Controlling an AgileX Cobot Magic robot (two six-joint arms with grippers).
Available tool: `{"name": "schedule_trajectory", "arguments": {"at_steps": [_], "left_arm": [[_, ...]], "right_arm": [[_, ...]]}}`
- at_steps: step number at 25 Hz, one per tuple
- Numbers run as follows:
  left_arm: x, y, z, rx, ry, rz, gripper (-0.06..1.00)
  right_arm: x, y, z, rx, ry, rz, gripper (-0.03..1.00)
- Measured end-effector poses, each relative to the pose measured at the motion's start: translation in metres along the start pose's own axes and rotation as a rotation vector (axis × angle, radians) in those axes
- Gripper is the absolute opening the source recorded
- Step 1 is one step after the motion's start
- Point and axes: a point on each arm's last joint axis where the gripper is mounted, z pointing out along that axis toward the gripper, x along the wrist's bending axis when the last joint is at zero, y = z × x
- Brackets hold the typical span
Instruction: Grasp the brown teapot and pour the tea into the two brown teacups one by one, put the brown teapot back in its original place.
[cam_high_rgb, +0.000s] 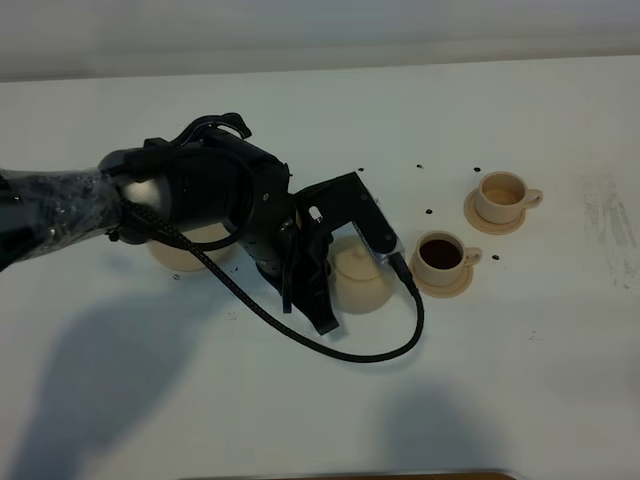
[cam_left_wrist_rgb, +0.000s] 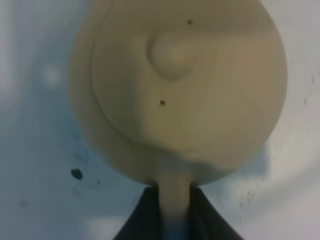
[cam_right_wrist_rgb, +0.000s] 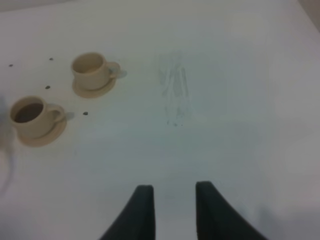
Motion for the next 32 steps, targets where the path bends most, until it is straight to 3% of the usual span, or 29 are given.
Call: {"name": "schedule_trajectory", "arguments": {"at_steps": [12,18,24,32], "left_arm": [[0.049,0.050,-0.061,-0.209,0.145,0.016,0.08],[0.068,0.076,-0.044,-0.209,0.179,0.142,0.08],[0.076,0.087,-0.013,-0.172,0.192,0.373,0.08],[0.077,0.095,0.011,-0.200,0.232,0.480,0.08]], "right_arm": [[0.000,0.000,0.000,0.000,0.000,0.000,0.22],[0.000,0.000,0.000,0.000,0.000,-0.001,0.22],[0.000,0.000,0.000,0.000,0.000,-0.001,0.22],[0.000,0.000,0.000,0.000,0.000,0.000,0.22]]}}
